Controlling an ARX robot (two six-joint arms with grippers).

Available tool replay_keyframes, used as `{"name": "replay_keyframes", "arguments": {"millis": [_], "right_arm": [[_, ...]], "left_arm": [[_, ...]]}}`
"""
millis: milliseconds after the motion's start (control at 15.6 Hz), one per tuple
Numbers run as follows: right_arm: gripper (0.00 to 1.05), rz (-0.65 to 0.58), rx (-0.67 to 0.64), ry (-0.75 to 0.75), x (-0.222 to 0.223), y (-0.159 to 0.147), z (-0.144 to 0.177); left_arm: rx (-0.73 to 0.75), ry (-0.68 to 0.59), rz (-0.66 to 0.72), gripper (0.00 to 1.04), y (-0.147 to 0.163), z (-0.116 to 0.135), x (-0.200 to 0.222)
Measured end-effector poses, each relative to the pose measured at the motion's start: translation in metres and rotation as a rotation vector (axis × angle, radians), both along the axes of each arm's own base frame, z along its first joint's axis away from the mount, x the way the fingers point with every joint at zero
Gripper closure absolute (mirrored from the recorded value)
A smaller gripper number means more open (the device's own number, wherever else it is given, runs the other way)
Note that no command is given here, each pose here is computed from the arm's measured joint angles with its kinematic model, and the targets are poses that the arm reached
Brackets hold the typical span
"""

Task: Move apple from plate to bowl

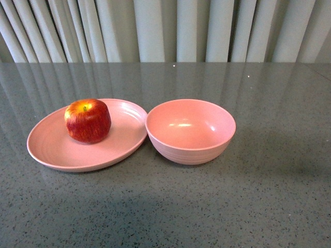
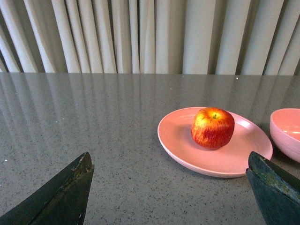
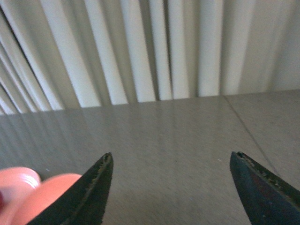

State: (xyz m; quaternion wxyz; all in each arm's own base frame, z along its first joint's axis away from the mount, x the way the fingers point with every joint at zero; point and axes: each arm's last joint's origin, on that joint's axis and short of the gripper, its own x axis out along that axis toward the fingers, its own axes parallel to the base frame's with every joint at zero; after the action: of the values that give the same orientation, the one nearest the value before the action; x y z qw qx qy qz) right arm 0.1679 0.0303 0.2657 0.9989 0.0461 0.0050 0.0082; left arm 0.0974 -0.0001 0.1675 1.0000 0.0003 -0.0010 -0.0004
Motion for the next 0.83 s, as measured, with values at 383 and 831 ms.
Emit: {"name": "replay_keyframes", "arguments": {"millis": [383, 831], "right_arm": [[1.03, 0.0, -0.081, -0.016, -0.056, -0.024, -0.068], [1.03, -0.017, -0.085, -0.016, -0.07, -0.03, -0.088]], "left_arm": [[0.0, 0.0, 0.0, 0.07, 0.0, 0.0, 0.0], [0.0, 0.0, 0.0, 0.07, 0.0, 0.0, 0.0]]}}
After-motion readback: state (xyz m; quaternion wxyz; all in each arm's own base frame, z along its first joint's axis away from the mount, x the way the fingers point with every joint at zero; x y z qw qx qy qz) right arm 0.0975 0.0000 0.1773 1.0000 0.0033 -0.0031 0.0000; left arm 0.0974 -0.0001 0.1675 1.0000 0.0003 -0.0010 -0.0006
